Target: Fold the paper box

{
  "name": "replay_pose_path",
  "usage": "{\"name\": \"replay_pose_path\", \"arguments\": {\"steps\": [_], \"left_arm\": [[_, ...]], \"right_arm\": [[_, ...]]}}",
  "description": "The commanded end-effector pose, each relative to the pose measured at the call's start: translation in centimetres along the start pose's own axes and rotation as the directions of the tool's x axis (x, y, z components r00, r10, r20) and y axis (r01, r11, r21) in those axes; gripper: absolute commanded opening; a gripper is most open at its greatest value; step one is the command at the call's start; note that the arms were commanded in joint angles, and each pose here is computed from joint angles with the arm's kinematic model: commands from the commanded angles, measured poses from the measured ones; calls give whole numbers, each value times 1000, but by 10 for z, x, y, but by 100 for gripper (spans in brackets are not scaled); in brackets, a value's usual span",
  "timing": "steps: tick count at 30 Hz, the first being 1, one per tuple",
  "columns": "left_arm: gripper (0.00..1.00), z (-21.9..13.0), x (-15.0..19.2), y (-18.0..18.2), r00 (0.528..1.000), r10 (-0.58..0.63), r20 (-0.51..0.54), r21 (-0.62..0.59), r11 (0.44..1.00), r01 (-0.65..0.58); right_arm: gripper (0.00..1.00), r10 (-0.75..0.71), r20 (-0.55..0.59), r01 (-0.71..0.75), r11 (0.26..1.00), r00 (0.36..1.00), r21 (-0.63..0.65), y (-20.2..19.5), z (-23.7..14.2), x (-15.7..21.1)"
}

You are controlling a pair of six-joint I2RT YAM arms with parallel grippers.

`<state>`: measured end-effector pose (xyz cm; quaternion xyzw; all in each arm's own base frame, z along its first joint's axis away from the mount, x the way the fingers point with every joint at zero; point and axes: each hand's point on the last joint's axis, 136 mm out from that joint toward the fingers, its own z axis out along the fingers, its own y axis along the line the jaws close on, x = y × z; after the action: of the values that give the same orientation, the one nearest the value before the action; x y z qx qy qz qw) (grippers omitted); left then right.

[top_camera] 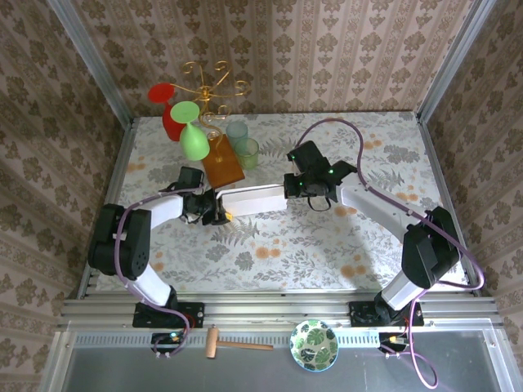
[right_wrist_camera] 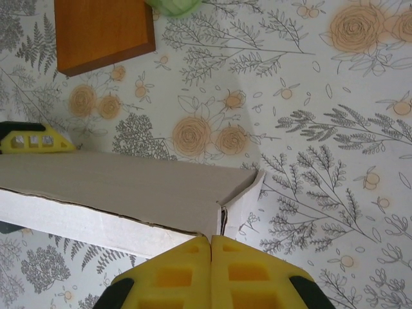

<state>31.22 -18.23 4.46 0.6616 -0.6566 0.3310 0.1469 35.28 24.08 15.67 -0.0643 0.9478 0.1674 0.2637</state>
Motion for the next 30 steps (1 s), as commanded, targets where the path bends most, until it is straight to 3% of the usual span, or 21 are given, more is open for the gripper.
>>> {"name": "replay_pose_path", "arguments": {"steps": [1,10,16,19,21,24,26,28,29,30], "left_arm": [[47,-2,-4,-8,1000,-2,-8,40,999,3],[52,-27,-7,-17,993,110,35,110,988,-113],[51,-55,-3,-3,967,233,108,73,968,-241],[49,-73,0,4,935,319,155,78,940,-333],[45,-91,1,1,881,422,213,87,890,-447],[40,-125,11,-12,647,691,324,-2,684,-729],[38,-140,21,-19,410,854,320,-101,461,-882],[37,-151,24,-22,225,930,292,-204,291,-935],[37,-153,28,-24,109,958,264,-230,173,-958],[37,-152,32,-25,32,971,236,-235,89,-968]], "right_arm": [[0,10,-92,-2,996,996,92,-19,21,25],[0,-16,-102,26,995,995,97,-17,26,18],[0,-34,-108,44,994,994,98,-17,25,17],[0,-34,-105,45,994,994,101,-18,25,16],[0,-34,-106,45,994,994,100,-18,24,15],[0,-38,-105,48,994,994,97,-17,23,13],[0,-42,-107,52,994,993,95,-16,22,11],[0,-45,-110,55,994,993,91,-16,21,10],[0,-46,-114,56,994,992,89,-16,20,10],[0,-46,-115,56,995,992,86,-16,20,9]]}}
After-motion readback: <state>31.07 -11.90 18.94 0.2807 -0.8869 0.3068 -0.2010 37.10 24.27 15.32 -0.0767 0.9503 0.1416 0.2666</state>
